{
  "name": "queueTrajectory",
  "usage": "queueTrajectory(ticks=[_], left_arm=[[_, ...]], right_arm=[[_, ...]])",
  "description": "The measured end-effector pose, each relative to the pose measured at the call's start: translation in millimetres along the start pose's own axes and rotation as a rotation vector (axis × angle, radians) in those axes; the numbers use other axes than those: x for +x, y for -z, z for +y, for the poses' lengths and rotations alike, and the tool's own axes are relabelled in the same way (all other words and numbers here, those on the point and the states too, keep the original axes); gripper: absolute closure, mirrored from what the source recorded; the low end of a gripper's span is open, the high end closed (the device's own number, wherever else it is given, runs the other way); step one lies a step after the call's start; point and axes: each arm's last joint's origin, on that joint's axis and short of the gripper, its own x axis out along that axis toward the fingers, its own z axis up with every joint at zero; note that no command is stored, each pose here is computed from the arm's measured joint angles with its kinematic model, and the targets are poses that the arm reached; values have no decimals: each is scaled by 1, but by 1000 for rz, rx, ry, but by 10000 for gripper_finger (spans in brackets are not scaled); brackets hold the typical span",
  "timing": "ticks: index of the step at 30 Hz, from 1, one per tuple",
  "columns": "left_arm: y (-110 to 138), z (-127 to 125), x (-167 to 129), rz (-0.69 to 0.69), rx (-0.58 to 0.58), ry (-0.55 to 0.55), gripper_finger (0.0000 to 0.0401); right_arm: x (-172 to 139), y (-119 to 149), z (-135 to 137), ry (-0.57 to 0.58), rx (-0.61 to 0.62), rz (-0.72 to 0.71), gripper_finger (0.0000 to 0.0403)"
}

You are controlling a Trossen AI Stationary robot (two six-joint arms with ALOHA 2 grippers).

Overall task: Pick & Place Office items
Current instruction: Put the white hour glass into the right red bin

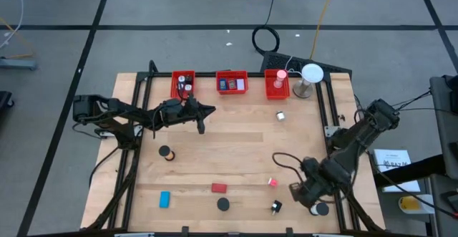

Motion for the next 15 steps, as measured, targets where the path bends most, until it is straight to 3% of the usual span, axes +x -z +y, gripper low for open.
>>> queueTrajectory(ticks=[8,15], left_arm=[[0,0,0,0,0,0,364],[0,0,0,0,1,0,364]], right_arm=[[10,33,-15,4,76,59,159],[35,34,-16,16,68,82,106]])
